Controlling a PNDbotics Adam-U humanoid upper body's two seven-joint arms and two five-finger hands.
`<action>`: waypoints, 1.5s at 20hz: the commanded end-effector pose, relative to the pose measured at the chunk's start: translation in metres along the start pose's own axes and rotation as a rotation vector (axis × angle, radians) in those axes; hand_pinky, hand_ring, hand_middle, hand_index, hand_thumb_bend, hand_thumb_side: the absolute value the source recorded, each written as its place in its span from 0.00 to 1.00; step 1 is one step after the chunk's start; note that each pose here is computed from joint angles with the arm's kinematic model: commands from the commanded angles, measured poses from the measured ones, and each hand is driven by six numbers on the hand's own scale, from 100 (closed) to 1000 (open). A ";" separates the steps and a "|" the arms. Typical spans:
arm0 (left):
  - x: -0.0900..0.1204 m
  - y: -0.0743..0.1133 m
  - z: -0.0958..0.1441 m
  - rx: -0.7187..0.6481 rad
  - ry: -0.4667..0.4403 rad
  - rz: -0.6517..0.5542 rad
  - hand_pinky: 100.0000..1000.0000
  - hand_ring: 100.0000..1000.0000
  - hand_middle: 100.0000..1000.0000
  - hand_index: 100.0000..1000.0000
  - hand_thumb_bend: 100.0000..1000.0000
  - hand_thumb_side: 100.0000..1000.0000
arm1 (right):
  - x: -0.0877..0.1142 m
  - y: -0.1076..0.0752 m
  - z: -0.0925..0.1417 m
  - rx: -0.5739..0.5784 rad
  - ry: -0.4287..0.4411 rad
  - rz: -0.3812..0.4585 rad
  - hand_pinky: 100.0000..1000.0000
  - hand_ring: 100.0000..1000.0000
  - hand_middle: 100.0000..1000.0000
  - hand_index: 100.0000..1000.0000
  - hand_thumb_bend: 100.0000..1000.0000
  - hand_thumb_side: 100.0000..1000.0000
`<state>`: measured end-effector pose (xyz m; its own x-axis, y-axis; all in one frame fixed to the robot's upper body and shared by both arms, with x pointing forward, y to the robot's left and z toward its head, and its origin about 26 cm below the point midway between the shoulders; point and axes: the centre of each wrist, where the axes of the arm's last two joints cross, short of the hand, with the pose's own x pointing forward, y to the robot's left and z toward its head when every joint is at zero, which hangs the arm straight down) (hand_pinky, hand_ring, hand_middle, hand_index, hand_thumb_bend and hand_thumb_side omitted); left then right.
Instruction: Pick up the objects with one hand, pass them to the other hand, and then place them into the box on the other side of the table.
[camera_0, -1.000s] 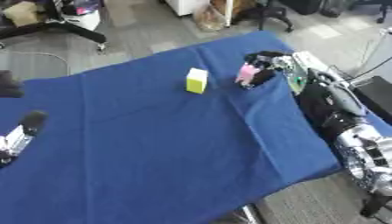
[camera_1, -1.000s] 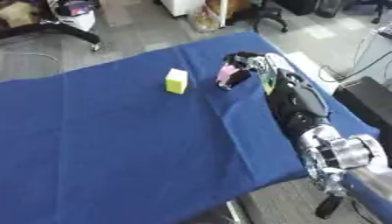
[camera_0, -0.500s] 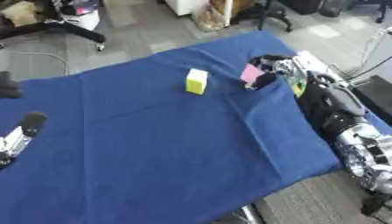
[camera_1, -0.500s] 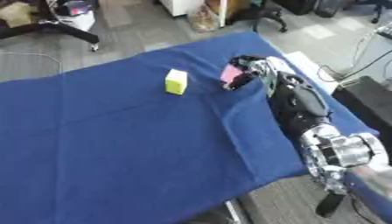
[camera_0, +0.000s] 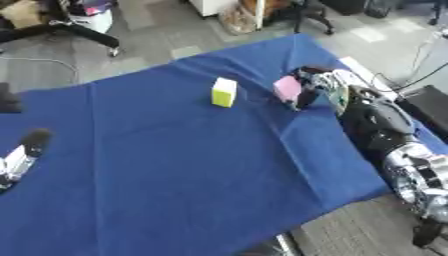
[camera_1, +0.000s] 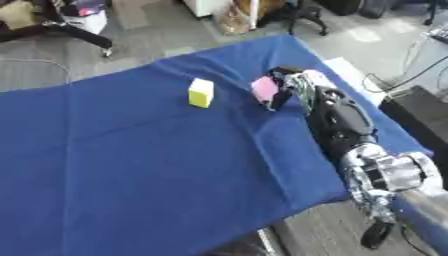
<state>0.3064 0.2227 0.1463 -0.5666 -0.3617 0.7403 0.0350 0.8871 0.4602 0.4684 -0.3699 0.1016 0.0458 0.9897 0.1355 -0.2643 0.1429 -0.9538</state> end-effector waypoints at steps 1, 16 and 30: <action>0.005 0.001 -0.002 0.004 -0.023 -0.004 0.86 0.63 0.60 0.78 0.58 0.43 | -0.001 -0.030 0.004 -0.121 -0.020 0.021 0.79 0.73 0.55 0.65 0.00 0.00; 0.003 -0.001 -0.003 -0.002 -0.014 -0.042 0.86 0.62 0.60 0.77 0.56 0.42 | 0.056 -0.086 0.025 -0.378 -0.350 -0.068 0.76 0.71 0.53 0.60 0.00 0.00; -0.010 -0.033 -0.013 -0.124 0.000 -0.159 0.85 0.65 0.64 0.78 0.49 0.38 | 0.190 -0.070 0.094 -0.396 -0.881 -0.410 0.71 0.66 0.52 0.57 0.00 0.00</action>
<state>0.3193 0.1980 0.1257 -0.5510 -0.4881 0.6769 0.0547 0.7882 0.6129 0.4137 -0.2039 0.2004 -0.6479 0.5947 0.4760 -0.0518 0.5890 -0.8064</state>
